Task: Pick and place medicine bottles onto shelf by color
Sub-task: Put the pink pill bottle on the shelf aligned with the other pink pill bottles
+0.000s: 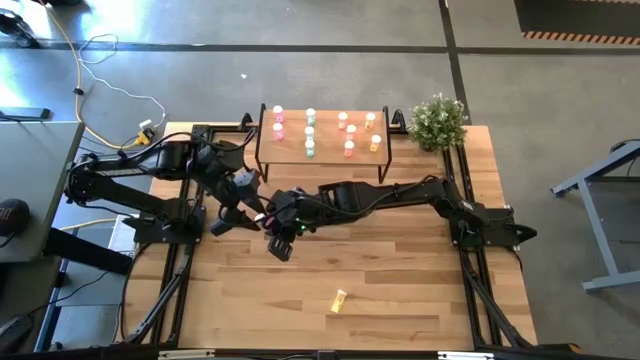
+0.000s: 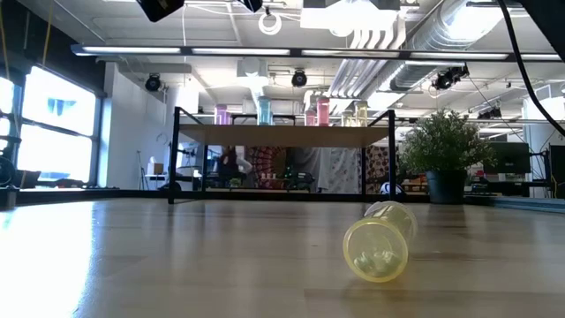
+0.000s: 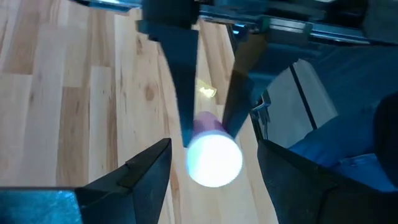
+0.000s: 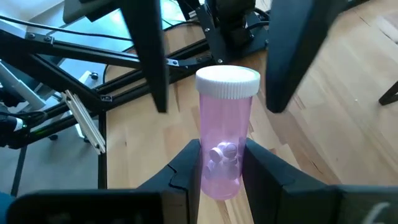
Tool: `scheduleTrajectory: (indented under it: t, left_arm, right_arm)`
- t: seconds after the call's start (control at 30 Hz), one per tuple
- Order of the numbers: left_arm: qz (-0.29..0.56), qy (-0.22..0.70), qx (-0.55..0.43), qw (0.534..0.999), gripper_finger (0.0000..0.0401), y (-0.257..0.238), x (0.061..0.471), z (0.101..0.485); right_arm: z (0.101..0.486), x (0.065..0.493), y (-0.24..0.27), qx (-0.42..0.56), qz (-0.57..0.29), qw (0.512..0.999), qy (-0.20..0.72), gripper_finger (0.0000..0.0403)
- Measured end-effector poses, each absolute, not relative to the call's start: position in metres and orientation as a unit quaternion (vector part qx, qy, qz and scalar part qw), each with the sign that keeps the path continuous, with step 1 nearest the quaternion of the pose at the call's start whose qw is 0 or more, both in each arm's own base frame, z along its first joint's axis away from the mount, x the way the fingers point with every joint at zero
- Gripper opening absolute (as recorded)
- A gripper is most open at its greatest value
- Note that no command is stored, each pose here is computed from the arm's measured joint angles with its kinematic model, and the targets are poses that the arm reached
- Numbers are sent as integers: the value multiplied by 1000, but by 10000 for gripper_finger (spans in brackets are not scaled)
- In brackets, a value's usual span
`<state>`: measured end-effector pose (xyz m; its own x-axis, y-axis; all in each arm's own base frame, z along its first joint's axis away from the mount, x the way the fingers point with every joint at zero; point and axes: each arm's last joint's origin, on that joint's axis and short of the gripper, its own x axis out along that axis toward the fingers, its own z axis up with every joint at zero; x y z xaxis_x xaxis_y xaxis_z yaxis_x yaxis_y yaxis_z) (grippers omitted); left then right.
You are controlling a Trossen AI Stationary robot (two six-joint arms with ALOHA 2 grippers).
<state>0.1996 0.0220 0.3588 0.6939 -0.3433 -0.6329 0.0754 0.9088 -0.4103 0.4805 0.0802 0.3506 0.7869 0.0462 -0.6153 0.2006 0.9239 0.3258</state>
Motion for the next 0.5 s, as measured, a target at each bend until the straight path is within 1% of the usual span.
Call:
scheduleTrajectory:
  t: [0.33,0.5]
  left_arm:
    - [-105,384,-182,899,223,23,205,354]
    - [-106,384,-182,899,189,23,206,354]
  right_arm:
    - [351,481,80,192,-31,926,324,83]
    - [351,481,77,195,-30,925,324,83]
